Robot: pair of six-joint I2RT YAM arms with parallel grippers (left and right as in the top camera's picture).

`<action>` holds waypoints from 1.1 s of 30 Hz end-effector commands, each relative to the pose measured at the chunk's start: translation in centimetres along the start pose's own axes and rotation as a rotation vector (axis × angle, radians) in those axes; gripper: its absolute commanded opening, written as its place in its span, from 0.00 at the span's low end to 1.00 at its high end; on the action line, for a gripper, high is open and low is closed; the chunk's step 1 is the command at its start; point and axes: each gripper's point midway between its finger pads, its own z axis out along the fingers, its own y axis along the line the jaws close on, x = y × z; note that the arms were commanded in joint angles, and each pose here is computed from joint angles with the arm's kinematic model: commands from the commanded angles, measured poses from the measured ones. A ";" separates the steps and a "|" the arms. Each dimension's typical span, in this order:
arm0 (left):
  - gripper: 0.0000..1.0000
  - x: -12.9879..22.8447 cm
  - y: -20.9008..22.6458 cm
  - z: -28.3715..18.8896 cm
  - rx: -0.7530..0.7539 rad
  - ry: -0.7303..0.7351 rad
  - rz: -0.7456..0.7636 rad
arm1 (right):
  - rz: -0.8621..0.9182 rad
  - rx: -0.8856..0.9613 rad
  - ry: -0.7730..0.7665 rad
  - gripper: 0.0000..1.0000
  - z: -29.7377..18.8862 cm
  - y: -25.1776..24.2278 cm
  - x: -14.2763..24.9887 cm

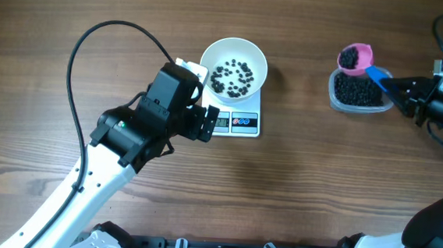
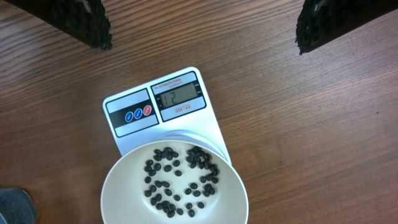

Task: Scoop item into bowl and weigh 150g on scale
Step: 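Lift the filled scoop and carry it left over the bowl, then tilt the scoop with the right gripper to pour beans into bowl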

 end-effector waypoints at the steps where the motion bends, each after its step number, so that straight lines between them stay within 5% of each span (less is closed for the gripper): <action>1: 1.00 0.2 -0.1 0.2 0.008 0.007 0.012 | 0.003 -0.178 0.038 0.04 0.5 3.2 0.6; 17: 1.00 0.2 -0.1 0.2 0.008 0.006 0.013 | -0.243 -0.218 0.306 0.04 9.4 7.7 6.8; 33: 1.00 0.2 -0.1 0.2 0.008 0.006 0.013 | -0.631 0.054 0.389 0.04 17.0 6.9 11.6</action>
